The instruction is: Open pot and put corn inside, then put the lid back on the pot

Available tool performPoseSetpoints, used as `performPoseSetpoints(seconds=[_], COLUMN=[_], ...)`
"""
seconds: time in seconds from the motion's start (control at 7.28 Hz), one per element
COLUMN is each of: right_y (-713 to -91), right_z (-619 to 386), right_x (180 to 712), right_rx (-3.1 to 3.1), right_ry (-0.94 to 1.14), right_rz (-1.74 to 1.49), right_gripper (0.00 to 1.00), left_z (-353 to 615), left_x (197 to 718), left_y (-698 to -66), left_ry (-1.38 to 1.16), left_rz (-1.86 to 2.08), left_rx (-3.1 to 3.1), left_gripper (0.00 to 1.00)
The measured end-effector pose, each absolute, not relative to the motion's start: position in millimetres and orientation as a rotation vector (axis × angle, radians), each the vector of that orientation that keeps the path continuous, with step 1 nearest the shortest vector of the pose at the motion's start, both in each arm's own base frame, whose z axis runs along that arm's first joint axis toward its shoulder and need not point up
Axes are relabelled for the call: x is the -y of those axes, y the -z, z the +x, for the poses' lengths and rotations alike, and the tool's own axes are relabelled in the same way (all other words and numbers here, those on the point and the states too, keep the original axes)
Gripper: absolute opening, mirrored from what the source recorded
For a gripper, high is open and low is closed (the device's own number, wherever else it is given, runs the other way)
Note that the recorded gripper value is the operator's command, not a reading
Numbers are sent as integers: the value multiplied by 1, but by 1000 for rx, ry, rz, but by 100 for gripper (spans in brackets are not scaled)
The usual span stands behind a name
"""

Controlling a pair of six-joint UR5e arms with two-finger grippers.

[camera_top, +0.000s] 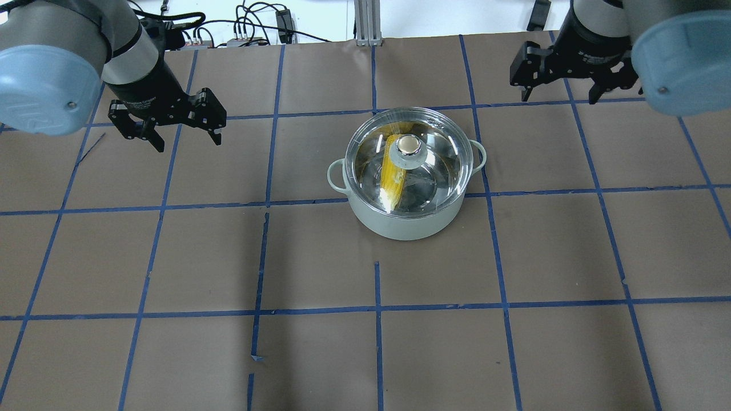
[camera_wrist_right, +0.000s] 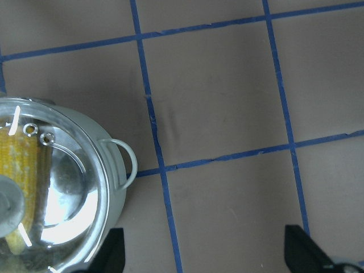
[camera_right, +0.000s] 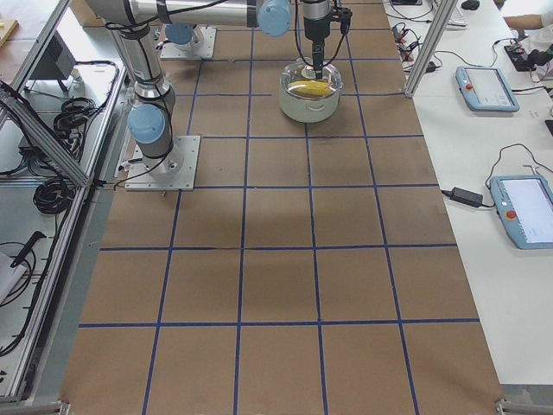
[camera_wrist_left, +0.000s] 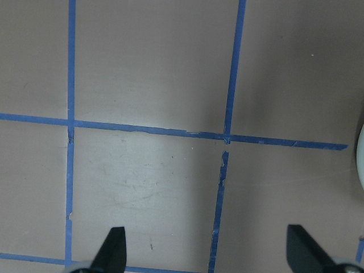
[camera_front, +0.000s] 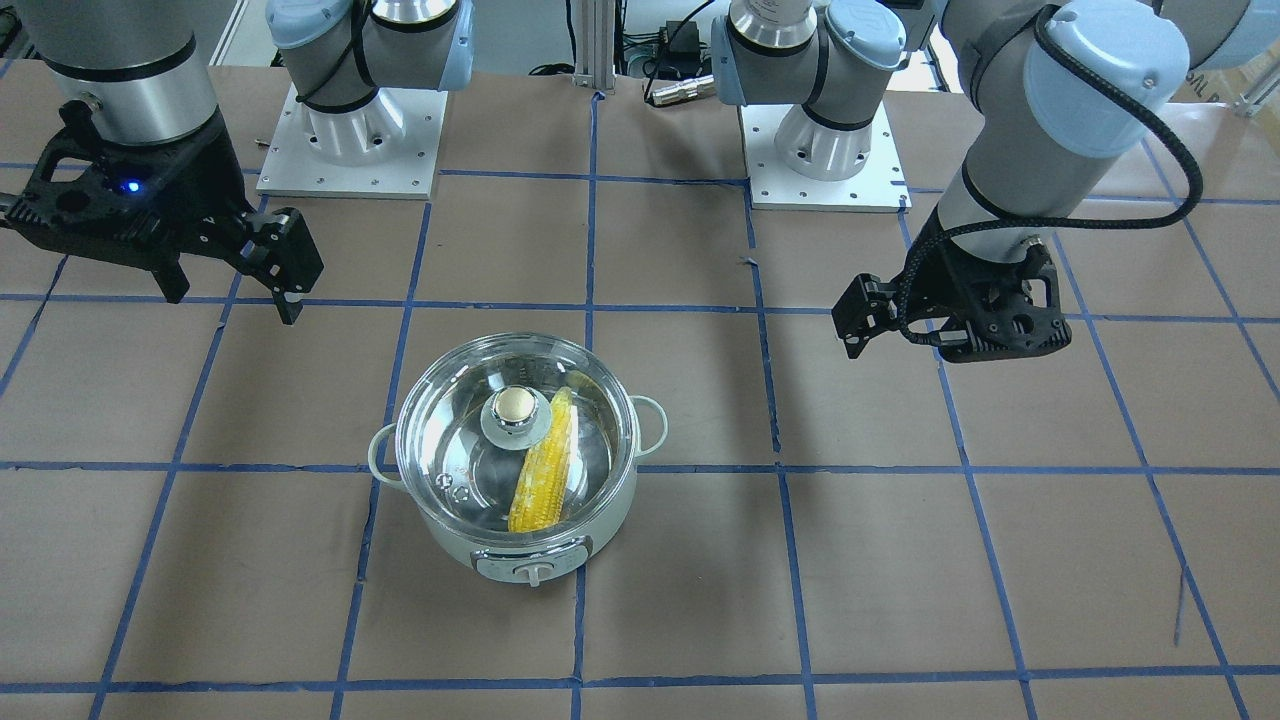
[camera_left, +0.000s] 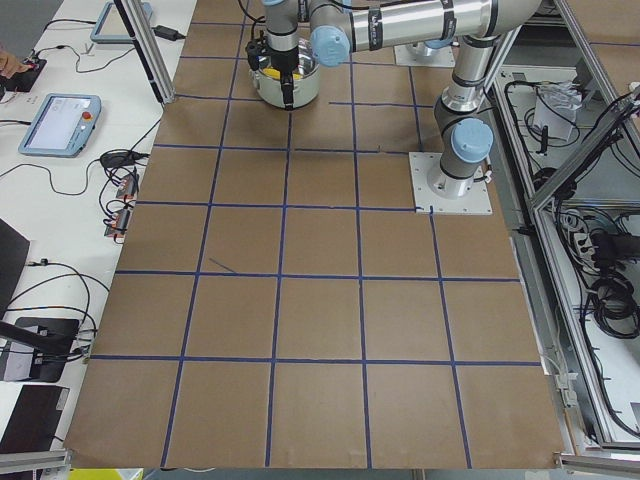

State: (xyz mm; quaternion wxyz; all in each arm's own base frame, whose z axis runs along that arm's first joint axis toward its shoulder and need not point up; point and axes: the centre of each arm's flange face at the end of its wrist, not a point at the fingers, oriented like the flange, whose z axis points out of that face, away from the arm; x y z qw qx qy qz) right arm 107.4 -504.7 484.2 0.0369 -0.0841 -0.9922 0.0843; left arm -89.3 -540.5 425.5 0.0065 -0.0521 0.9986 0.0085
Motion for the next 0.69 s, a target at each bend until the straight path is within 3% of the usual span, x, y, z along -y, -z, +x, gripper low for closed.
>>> performPoseSetpoints(seconds=[0.27,0.69], right_y=[-487,-491], right_z=[103,110], right_x=[478,482], right_rx=[3043,3104], right_ry=[-289,-394], right_rz=[-279,-270], right_gripper=[100,100], left_z=[-89,-88], left_x=[541,541], left_y=[-425,-425], left_ry=[-26,-27], left_rz=[-164,-164], left_rx=[-3124,-3124], left_gripper=[100,100])
